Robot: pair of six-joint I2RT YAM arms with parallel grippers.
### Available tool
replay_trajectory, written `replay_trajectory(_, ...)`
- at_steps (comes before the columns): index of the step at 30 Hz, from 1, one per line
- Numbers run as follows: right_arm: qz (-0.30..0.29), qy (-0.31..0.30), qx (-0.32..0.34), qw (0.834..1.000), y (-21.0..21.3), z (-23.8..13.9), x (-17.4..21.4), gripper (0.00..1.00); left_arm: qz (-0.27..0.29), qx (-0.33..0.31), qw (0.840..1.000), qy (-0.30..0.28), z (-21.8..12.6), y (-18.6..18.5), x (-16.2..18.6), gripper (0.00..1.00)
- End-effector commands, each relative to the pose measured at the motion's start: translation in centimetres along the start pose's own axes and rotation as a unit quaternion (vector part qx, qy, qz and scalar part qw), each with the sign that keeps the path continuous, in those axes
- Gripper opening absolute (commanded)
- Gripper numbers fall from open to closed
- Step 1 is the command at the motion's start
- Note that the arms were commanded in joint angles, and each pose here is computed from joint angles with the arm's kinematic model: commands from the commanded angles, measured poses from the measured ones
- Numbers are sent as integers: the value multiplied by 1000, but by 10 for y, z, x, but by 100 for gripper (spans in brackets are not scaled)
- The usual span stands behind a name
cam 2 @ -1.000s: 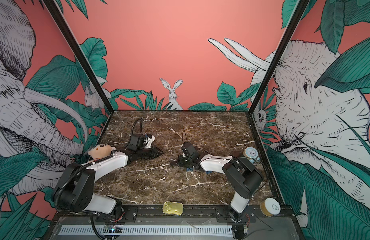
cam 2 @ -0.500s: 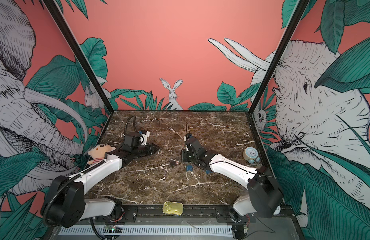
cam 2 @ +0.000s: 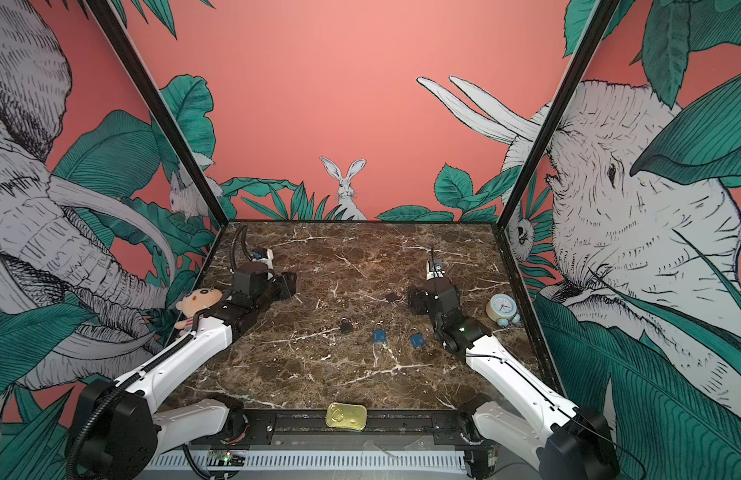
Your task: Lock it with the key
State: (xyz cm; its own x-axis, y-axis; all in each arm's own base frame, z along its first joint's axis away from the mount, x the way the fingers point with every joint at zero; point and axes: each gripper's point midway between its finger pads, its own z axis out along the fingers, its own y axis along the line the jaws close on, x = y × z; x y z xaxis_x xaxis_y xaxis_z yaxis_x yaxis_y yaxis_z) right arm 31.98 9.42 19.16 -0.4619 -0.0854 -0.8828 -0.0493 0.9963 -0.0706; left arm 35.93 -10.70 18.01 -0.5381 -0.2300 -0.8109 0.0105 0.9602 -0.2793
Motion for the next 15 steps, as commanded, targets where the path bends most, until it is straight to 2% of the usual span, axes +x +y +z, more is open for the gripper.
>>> replay_trajectory(1,-18,-51,91,994,-42,-4,-18,99,36,-64,996,-58,0,23,-25,63)
replay_trajectory(5,13,-36,133,990,-80,0,-8,99,71,-131,984,-94,-4,47,-38,64)
replay_trajectory(10,50,-60,186,979,-118,6,9,99,134,-217,955,-151,-16,79,-46,64)
replay_trajectory(12,63,-62,202,975,-132,12,20,99,162,-241,944,-154,-18,90,-45,64)
replay_trajectory(15,66,-57,224,971,-147,19,36,100,183,-243,942,-141,-13,102,-40,64)
